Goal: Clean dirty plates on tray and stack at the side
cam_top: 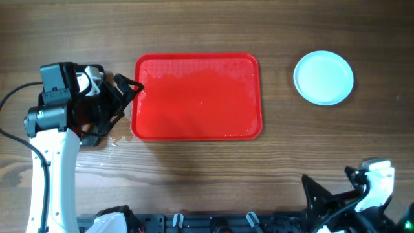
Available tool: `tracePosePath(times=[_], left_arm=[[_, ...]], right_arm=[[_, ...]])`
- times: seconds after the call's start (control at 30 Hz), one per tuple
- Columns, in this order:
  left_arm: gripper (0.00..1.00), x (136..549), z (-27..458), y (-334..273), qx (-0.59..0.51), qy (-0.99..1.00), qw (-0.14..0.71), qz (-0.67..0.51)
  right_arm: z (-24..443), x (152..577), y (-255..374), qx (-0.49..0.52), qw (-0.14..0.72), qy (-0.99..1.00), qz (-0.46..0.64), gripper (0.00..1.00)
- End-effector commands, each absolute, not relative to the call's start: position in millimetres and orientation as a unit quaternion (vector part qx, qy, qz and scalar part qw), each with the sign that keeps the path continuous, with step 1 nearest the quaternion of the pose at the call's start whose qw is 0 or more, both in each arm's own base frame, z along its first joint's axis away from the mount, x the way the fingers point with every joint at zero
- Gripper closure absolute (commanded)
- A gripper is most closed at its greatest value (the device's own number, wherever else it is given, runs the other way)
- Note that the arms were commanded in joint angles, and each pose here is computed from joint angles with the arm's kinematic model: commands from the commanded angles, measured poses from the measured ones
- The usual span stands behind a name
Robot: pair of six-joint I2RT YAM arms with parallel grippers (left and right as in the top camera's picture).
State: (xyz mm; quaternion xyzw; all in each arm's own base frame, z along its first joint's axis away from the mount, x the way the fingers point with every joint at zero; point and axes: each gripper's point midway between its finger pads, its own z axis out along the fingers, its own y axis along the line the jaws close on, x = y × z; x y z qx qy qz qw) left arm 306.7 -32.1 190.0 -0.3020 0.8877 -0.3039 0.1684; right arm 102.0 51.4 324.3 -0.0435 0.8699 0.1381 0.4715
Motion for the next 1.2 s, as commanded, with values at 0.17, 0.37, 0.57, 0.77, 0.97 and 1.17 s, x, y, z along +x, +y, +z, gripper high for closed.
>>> tracePosePath(times=[0.17,0.37,0.57,0.77,0.97,1.17], left_arm=[[0.0,306,194,-36,-0.296,0.887,0.171,-0.312],[0.0,306,194,-36,-0.296,0.887,0.171,-0.312],[0.0,306,194,-36,-0.296,0.887,0.171,-0.312],[0.0,306,194,-36,-0.296,0.887,0.171,-0.312],[0.0,306,194,-35,-0.296,0.887,0.171,-0.311],[0.0,306,194,-35,-0.296,0.887,0.171,-0.311]], right_arm=[[316,137,80,-0.117,0.587,0.773,0.209,0.0],[271,180,89,-0.105,0.636,0.714,0.272,0.0],[225,208,79,-0.082,0.657,0.706,0.251,0.0],[193,230,62,-0.047,0.675,0.706,0.211,0.0],[180,242,37,-0.032,0.703,0.699,0.125,0.0],[178,244,29,-0.062,0.709,0.7,0.061,0.0]])
